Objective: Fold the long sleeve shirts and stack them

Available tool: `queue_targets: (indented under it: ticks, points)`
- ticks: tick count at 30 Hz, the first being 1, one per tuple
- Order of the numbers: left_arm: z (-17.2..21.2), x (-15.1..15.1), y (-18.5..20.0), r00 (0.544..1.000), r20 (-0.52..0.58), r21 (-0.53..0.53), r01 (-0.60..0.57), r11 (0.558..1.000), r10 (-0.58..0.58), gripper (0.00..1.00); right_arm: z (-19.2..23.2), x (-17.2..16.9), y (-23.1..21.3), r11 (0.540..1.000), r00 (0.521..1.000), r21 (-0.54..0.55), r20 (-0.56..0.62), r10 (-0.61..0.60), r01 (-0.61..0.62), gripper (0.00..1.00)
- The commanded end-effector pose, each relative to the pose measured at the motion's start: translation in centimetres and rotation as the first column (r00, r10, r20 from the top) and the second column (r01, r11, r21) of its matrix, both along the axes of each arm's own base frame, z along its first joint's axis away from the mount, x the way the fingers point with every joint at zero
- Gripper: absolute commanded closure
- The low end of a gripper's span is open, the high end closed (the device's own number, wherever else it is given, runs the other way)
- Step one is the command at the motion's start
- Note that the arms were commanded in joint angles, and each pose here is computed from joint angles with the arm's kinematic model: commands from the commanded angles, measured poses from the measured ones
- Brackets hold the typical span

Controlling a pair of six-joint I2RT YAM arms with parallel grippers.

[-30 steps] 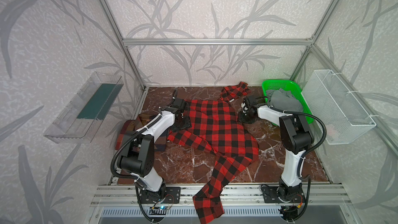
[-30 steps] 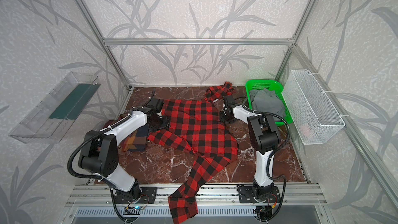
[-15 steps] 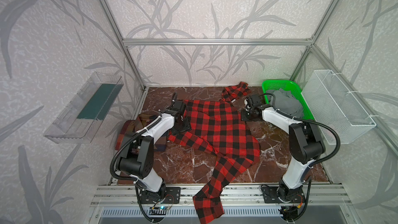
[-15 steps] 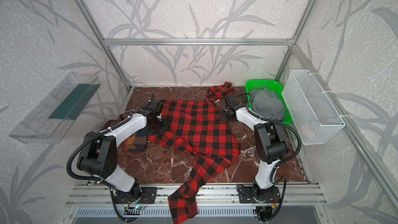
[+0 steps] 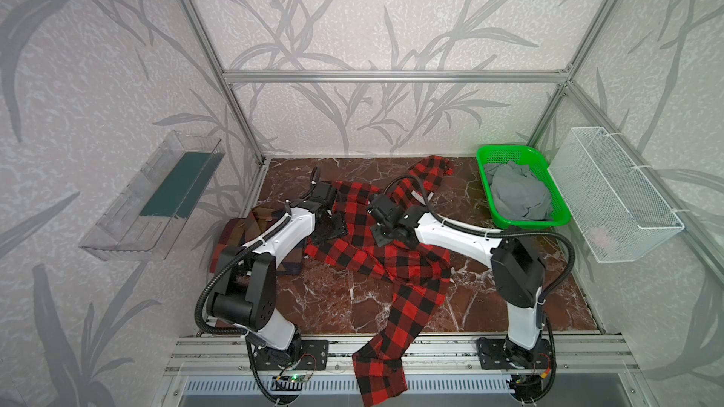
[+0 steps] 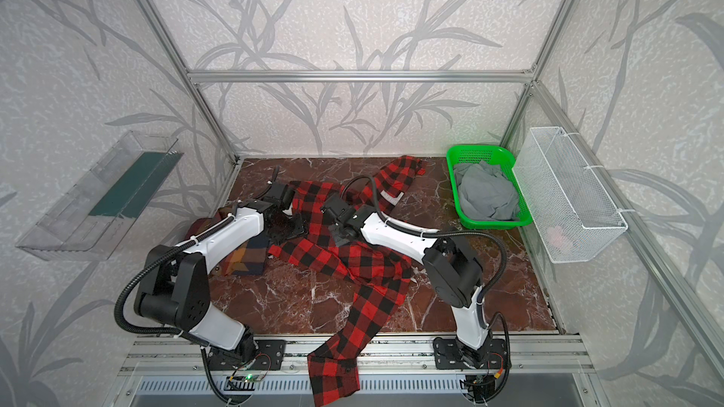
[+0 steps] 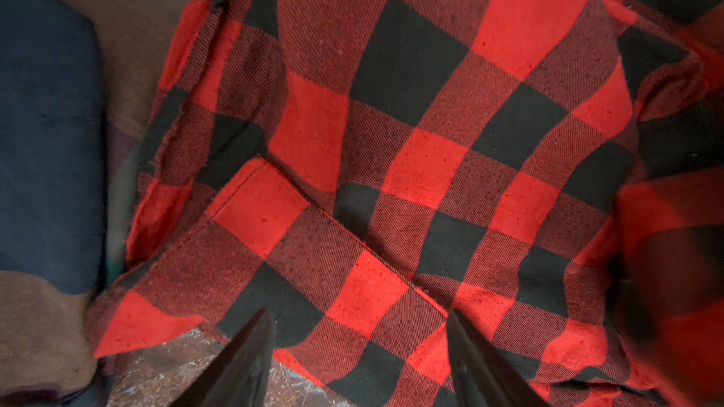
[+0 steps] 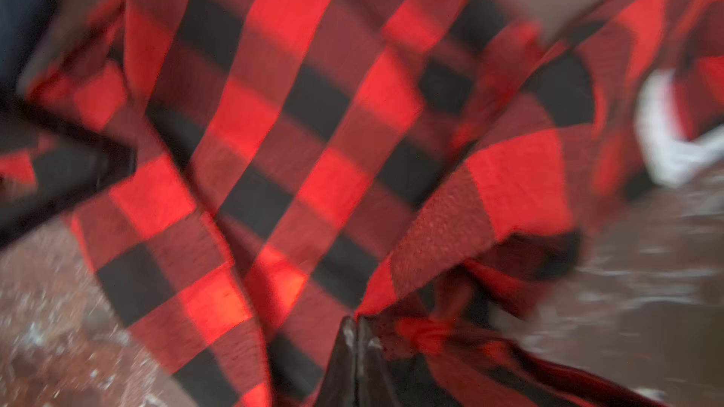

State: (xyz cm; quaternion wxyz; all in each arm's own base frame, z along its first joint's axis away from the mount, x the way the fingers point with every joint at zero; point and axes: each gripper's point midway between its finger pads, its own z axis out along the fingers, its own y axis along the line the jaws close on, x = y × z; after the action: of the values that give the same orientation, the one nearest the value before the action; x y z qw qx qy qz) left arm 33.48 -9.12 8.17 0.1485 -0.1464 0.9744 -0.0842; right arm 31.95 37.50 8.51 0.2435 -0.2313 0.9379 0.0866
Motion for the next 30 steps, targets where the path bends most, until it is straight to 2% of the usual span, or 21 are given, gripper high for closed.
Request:
queue_targets:
  ticks: [1, 3, 5, 8, 12, 14, 17, 22, 30]
  points:
    - [1.0, -0.4, 0.9, 1.0, 0.017, 0.031, -0.01, 0.999, 0.01, 0.3, -2.3, -2.8, 1.5, 0.999, 0.99, 0.042, -0.144, -0.001, 0.007, 0.93]
    - [1.1, -0.3, 1.0, 1.0, 0.014, 0.039, -0.01, 0.999, 0.01, 0.3, -2.1, -3.9, 2.5, 0.997, 0.985, 0.073, -0.172, 0.02, -0.008, 0.75]
    - [1.0, -0.3, 0.9, 1.0, 0.01, 0.038, -0.008, 0.999, 0.008, 0.3, -0.9, -4.9, 3.5, 0.987, 0.979, 0.157, -0.193, 0.065, -0.034, 0.62]
    - [0.9, -0.3, 0.8, 1.0, 0.007, 0.034, -0.003, 0.999, 0.003, 0.3, 2.1, -4.8, 2.2, 0.98, 0.979, 0.197, -0.19, 0.076, -0.038, 0.5]
    - [0.9, -0.2, 0.7, 1.0, 0.007, 0.031, -0.001, 1.0, 0.001, 0.3, 6.0, -1.0, -3.6, 0.961, 0.991, 0.263, -0.12, -0.056, 0.086, 0.45]
    - [1.0, -0.1, 0.7, 1.0, 0.009, 0.028, -0.001, 1.0, 0.0, 0.3, 6.4, 1.0, -6.9, 0.945, 0.986, 0.287, -0.104, -0.132, 0.157, 0.43]
    - [1.0, -0.2, 0.7, 1.0, 0.009, 0.027, -0.001, 1.0, 0.001, 0.3, 4.3, 2.9, -10.2, 0.936, 0.971, 0.271, -0.147, -0.189, 0.223, 0.42]
    - [0.9, -0.2, 0.8, 1.0, 0.006, 0.03, -0.002, 1.0, 0.002, 0.3, 0.4, 4.3, -10.3, 0.921, 0.958, 0.326, -0.252, -0.133, 0.214, 0.42]
    - [0.9, -0.1, 1.0, 1.0, 0.003, 0.043, -0.004, 0.999, 0.004, 0.3, -3.3, 5.1, -8.3, 0.91, 0.966, 0.392, -0.257, -0.03, 0.133, 0.46]
